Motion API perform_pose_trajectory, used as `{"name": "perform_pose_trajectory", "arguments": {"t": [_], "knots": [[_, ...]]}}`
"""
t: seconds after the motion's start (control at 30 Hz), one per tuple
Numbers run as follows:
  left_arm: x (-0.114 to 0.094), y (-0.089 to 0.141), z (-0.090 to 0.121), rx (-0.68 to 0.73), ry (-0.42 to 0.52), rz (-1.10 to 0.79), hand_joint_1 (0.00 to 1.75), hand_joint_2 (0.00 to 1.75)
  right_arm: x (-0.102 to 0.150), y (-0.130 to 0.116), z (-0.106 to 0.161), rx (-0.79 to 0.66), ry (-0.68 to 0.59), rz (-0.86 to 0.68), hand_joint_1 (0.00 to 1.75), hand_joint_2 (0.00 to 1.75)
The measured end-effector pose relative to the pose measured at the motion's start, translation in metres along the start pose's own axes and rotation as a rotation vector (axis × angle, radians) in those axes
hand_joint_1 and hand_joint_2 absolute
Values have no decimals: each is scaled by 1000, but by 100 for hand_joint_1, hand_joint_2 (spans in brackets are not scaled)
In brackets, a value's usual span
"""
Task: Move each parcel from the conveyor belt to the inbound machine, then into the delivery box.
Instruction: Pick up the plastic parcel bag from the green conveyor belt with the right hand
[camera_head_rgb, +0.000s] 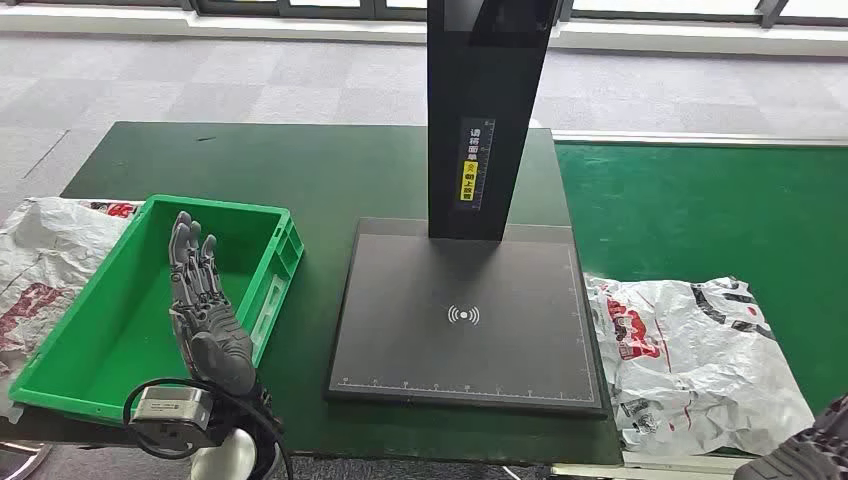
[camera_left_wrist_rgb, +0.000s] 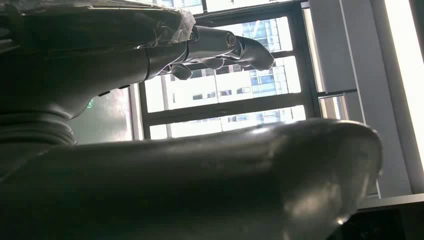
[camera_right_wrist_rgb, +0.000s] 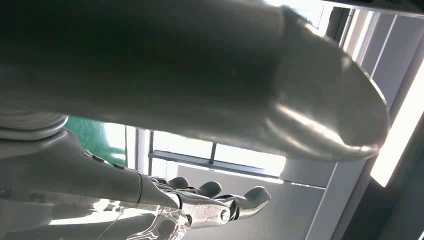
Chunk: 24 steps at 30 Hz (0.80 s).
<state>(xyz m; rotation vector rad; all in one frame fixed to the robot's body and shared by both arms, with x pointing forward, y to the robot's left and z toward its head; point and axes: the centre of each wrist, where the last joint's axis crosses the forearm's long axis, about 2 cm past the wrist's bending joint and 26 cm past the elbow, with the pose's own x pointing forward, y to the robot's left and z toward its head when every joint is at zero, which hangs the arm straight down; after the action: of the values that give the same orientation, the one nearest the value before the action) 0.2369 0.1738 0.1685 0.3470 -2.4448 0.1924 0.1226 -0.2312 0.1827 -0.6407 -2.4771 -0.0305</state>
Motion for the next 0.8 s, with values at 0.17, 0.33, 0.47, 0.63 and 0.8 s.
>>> {"name": "perform_pose_trajectory", "arguments": {"t": [0.17,0.33,0.47,0.63,0.8], "knots": [[0,0,0,0,0,0,0,0,0,0,0,0,0,0,0,0],[0,0,0,0,0,0,0,0,0,0,0,0,0,0,0,0],[0,0,0,0,0,0,0,0,0,0,0,0,0,0,0,0],[0,0,0,0,0,0,0,0,0,0,0,0,0,0,0,0],[0,0,0,0,0,0,0,0,0,0,0,0,0,0,0,0]]}}
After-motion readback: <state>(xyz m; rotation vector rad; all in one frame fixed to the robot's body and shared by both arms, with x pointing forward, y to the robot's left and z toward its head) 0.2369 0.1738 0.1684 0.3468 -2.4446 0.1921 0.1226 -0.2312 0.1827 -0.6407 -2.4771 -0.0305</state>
